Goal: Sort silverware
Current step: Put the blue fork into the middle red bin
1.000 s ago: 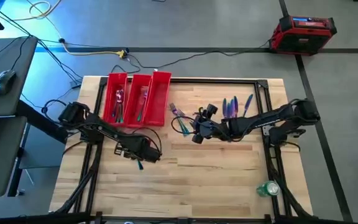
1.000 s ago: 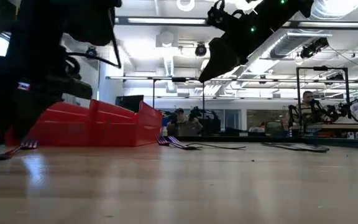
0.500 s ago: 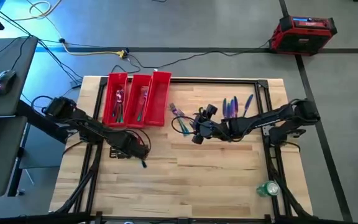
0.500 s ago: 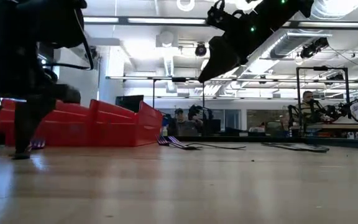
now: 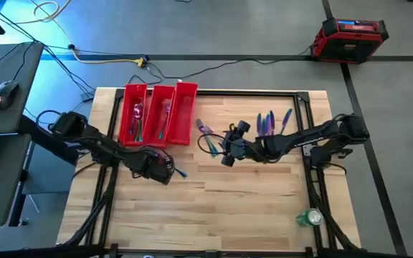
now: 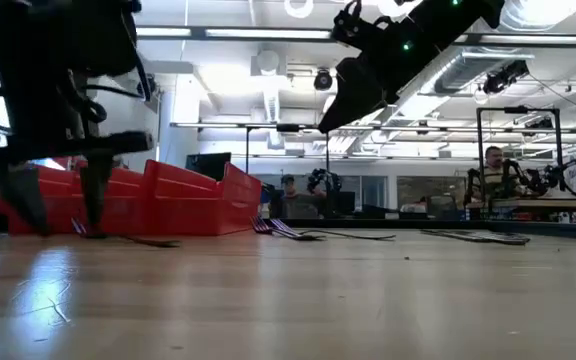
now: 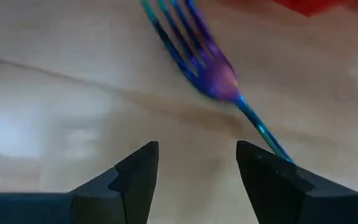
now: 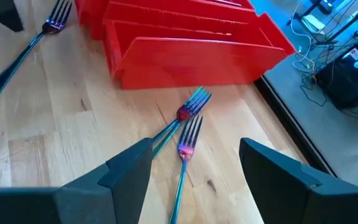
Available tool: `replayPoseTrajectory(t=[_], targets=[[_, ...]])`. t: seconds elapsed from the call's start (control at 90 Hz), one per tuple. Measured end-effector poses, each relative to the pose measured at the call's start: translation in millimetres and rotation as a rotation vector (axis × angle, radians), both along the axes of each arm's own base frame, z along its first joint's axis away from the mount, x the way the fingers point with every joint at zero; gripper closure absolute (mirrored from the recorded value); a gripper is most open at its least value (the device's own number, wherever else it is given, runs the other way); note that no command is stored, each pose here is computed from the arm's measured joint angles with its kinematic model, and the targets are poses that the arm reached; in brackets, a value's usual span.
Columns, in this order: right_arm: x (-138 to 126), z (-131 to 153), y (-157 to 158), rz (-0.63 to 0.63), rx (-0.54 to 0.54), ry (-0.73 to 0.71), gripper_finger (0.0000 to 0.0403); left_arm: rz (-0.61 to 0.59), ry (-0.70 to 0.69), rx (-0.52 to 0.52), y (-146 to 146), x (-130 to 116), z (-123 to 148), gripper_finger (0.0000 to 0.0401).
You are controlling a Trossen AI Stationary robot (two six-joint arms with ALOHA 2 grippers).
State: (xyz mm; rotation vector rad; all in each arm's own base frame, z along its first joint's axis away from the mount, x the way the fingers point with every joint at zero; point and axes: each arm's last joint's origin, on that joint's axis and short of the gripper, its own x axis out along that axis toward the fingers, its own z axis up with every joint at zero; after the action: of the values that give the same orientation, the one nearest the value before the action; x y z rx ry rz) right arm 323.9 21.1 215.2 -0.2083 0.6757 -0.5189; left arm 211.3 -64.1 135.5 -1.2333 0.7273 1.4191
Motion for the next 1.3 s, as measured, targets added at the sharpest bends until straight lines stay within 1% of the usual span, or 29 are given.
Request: replayPoseTrajectory(t=[0.078, 0.222, 0.367, 0.456, 0.589, 0.711, 0.789, 0.933, 1.044, 1.167, 1.3], targets=[[0.0, 0.0, 0.0, 0.000, 0.000, 0.000, 0.0172, 0.030, -0.023, 0.025, 0.5, 2.5, -2.8, 0.0204], [0.0, 0.0, 0.0, 0.000, 0.000, 0.001, 0.0172, 0.039, -0.065, 0.045, 0.1, 7.8, -2.2, 0.0204], [0.0, 0.0, 0.0, 0.000, 0.000, 0.000, 0.0172, 0.075, -0.149, 0.090, -1.5, 13.8, 2.3, 0.0204], [0.0, 0.0, 0.0, 0.000, 0.000, 0.000, 0.0172, 0.088, -0.134, 0.112, 1.9, 11.3, -0.1, 0.0204], [0.0, -0.1, 0.0, 0.000, -0.001, 0.001, 0.0172, 0.103, -0.107, 0.092, 6.3, 8.4, -6.5, 0.0204], [0.0, -0.2, 0.0, 0.000, -0.001, 0.001, 0.0172, 0.071, -0.071, 0.074, 7.4, 5.0, -10.6, 0.0204], [0.0, -0.2, 0.0, 0.000, -0.001, 0.002, 0.0172, 0.022, -0.034, 0.039, 6.6, 4.6, -10.9, 0.0208], [0.0, -0.2, 0.0, 0.000, -0.001, 0.002, 0.0172, -0.102, 0.059, -0.076, 3.0, 2.2, -10.8, 0.0239], [0.0, -0.2, 0.0, 0.000, -0.001, 0.002, 0.0172, -0.160, 0.133, -0.148, 1.1, -2.6, -9.6, 0.0273], [0.0, -0.2, 0.0, 0.000, -0.001, 0.002, 0.0172, -0.209, 0.161, -0.181, 1.7, -6.8, -6.7, 0.0308], [0.0, -0.2, 0.0, 0.000, -0.001, 0.001, 0.0172, -0.262, 0.160, -0.195, 2.7, -8.6, -2.2, 0.0343]])
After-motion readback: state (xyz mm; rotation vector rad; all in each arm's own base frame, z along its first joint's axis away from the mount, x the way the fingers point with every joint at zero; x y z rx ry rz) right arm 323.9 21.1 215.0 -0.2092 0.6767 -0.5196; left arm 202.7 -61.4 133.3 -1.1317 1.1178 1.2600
